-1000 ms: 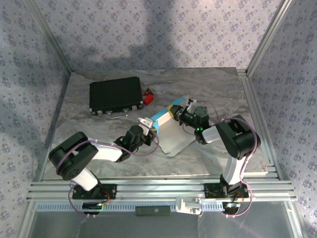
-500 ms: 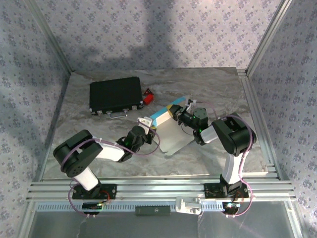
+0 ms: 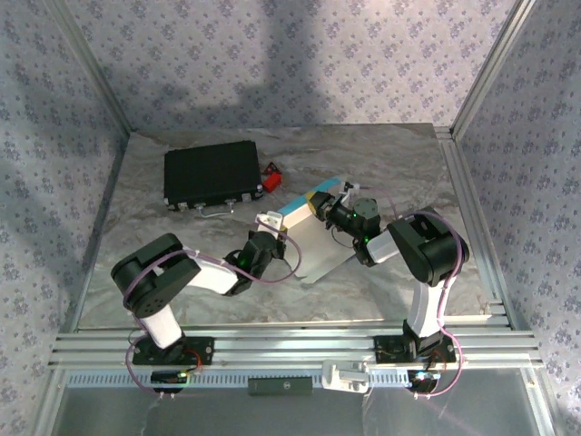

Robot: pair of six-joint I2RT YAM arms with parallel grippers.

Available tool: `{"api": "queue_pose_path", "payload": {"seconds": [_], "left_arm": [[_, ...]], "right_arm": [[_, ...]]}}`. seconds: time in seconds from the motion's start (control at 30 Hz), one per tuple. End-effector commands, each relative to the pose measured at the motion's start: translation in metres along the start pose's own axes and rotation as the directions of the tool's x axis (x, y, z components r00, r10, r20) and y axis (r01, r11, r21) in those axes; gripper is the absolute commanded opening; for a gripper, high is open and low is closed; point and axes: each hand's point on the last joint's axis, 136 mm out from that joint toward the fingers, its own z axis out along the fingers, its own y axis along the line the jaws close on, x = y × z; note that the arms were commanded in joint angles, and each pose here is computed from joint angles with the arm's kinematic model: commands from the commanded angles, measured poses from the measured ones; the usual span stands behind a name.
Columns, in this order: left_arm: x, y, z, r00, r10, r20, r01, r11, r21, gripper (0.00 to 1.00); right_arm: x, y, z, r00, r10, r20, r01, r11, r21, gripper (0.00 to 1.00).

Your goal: Fold the paper box

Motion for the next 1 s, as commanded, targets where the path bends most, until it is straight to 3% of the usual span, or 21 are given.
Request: {"api": "queue_pose_path", "payload": {"seconds": [0.0,0.2,0.3,0.47,0.63,0.77,0.97], "left_arm": [[-0.032,-0.006,0.005,0.992,-0.069,0.103,0.072,0.997,-0.028,0.21],[-0.032,-0.004,0.008,0.993,-0.064,0.100,0.077,0.989,-0.126,0.12],[-0.029,0.001,0.011,0.995,-0.067,0.079,0.083,0.973,-0.216,0.00],[-0.019,0.015,0.009,0.991,-0.113,0.068,0.129,0.926,-0.354,0.00],[-0.010,0.035,0.002,0.985,-0.168,0.047,0.168,0.840,-0.515,0.00],[-0.007,0.034,0.005,0.985,-0.170,0.035,0.163,0.838,-0.521,0.00],[-0.002,0.027,0.017,0.982,-0.188,0.004,0.170,0.880,-0.444,0.04]], "right_arm": [[0.023,-0.040,-0.004,0.995,0.068,-0.069,-0.059,0.991,0.119,0.00],[0.022,-0.042,-0.005,0.996,0.079,-0.049,-0.072,0.990,0.125,0.00],[0.023,-0.044,-0.006,0.995,0.087,-0.038,-0.081,0.988,0.131,0.00],[0.024,-0.047,-0.009,0.994,0.109,-0.008,-0.107,0.983,0.146,0.00],[0.024,-0.049,-0.014,0.993,0.118,0.019,-0.119,0.979,0.164,0.00],[0.024,-0.045,-0.014,0.993,0.117,0.024,-0.119,0.980,0.161,0.00],[0.025,-0.045,-0.015,0.993,0.120,0.022,-0.122,0.979,0.165,0.00]]}}
